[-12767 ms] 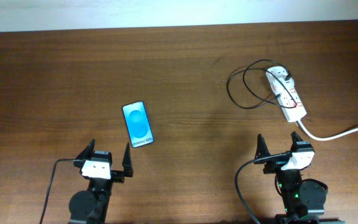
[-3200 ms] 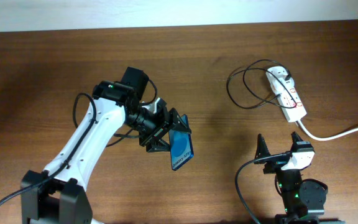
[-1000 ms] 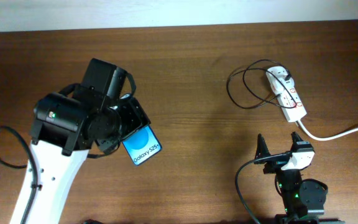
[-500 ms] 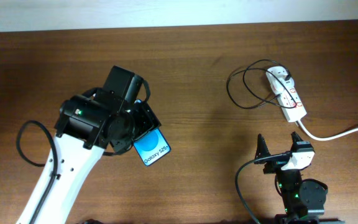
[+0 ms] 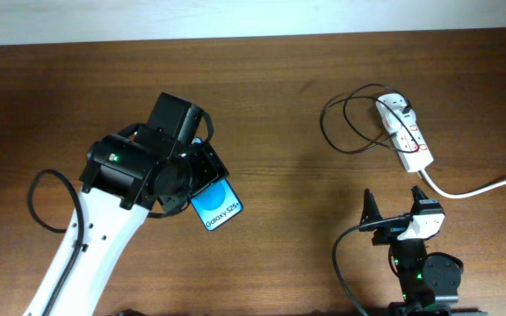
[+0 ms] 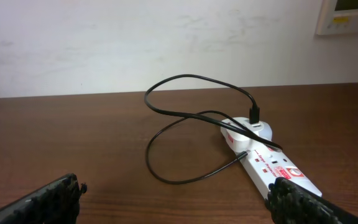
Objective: Plug charger to phone and switch on socket
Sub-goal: 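Raise and tilt the held phone upright with the left gripper, then swing the right gripper toward the phone held by the left gripper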
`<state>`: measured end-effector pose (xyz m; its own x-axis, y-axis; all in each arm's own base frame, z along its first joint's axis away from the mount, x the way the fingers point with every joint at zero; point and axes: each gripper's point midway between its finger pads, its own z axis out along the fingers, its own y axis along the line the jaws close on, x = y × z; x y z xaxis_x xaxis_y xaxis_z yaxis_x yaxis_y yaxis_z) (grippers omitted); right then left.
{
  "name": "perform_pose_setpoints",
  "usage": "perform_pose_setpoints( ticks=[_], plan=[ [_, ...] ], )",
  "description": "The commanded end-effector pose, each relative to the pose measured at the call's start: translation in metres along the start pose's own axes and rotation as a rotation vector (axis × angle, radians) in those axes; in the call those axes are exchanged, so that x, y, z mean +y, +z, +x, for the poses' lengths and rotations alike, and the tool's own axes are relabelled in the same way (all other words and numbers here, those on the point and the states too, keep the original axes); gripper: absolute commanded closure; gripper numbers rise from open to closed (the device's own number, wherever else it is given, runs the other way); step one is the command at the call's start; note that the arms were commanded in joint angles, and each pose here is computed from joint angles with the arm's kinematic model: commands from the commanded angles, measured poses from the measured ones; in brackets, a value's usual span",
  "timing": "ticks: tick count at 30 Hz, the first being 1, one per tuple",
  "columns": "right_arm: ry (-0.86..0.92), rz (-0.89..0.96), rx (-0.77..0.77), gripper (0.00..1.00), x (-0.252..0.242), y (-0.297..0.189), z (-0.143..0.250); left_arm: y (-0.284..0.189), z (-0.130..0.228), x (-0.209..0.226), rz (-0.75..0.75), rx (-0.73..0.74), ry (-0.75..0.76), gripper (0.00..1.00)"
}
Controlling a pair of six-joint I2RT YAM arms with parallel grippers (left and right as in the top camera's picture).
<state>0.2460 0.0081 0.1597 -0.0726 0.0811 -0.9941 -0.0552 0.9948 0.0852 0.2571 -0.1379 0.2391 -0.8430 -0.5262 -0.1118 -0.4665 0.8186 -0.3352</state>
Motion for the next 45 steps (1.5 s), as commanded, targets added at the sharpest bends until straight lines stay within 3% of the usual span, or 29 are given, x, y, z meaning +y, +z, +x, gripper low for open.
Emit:
perform_pose_setpoints(
  ticks=[1,19,22,26,27,31,36,45],
  plan=[
    [0.003,-0.004,0.006,0.02,0.001,0.0,0.003,-0.006,0.0,0.002,0.007,-0.02,0.017,0.63],
    [0.034,-0.069,0.008,0.02,0.012,0.0,0.003,-0.006,0.003,-0.002,0.028,0.001,0.024,0.62],
    [0.277,-0.222,0.039,0.02,0.039,-0.004,0.002,-0.006,0.001,-0.006,0.044,-0.01,0.026,0.61],
    [0.652,-0.54,0.223,0.02,0.094,-0.027,0.006,-0.006,-0.001,-0.008,0.053,-0.016,0.027,0.6],
    [0.663,-0.698,0.321,0.02,0.118,-0.046,0.011,-0.006,-0.001,-0.008,0.053,-0.016,0.027,0.6],
    [0.66,-0.777,0.367,0.02,0.128,-0.057,0.014,-0.006,-0.001,-0.008,0.053,-0.016,0.027,0.6],
    [0.655,-0.801,0.373,0.02,0.131,-0.061,0.013,-0.006,-0.001,-0.008,0.054,-0.016,0.027,0.6],
    [0.623,-0.744,0.374,0.02,0.13,-0.071,-0.029,-0.006,0.003,-0.011,0.067,0.004,0.027,0.6]
  ],
)
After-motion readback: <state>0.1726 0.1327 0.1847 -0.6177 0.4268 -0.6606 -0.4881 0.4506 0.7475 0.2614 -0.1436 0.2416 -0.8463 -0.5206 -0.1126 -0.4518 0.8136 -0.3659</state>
